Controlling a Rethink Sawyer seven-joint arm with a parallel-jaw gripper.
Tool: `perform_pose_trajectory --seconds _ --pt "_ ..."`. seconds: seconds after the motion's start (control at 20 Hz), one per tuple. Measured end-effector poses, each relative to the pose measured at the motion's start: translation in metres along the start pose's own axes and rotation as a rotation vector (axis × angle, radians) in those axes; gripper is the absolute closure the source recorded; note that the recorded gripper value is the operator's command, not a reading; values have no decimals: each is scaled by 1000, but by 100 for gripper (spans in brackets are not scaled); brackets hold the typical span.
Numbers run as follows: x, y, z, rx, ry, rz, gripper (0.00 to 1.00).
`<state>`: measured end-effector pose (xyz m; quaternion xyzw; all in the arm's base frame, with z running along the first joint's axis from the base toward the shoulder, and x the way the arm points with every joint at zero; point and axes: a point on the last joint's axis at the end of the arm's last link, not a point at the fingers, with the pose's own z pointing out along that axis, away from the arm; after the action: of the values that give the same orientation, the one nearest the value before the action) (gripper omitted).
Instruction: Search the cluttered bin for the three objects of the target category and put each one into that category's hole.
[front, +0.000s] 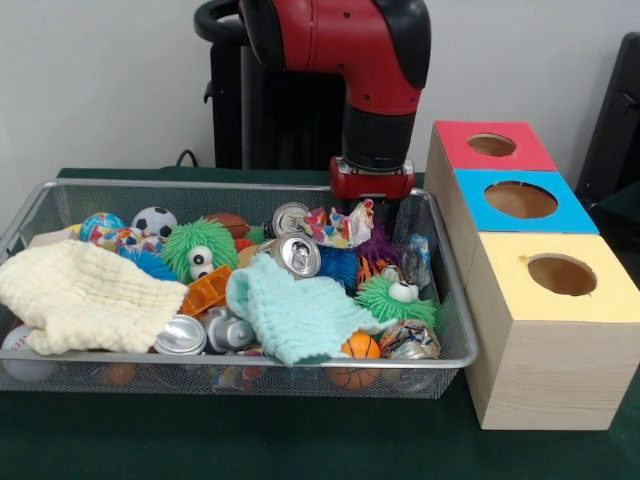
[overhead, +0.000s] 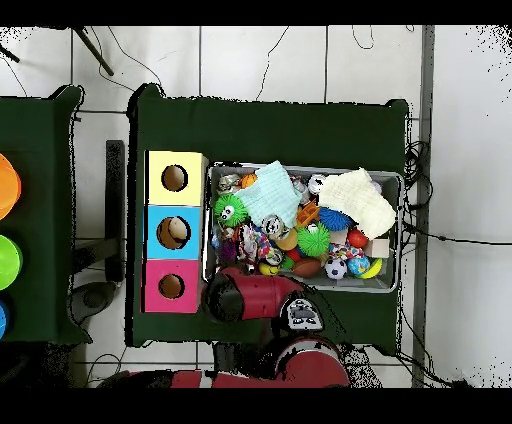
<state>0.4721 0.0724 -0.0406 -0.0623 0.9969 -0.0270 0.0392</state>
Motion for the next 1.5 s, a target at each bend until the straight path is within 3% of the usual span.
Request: perform_pose_trajectory --seconds 1.5 --pt "15 -2 5 14 -89 7 0"
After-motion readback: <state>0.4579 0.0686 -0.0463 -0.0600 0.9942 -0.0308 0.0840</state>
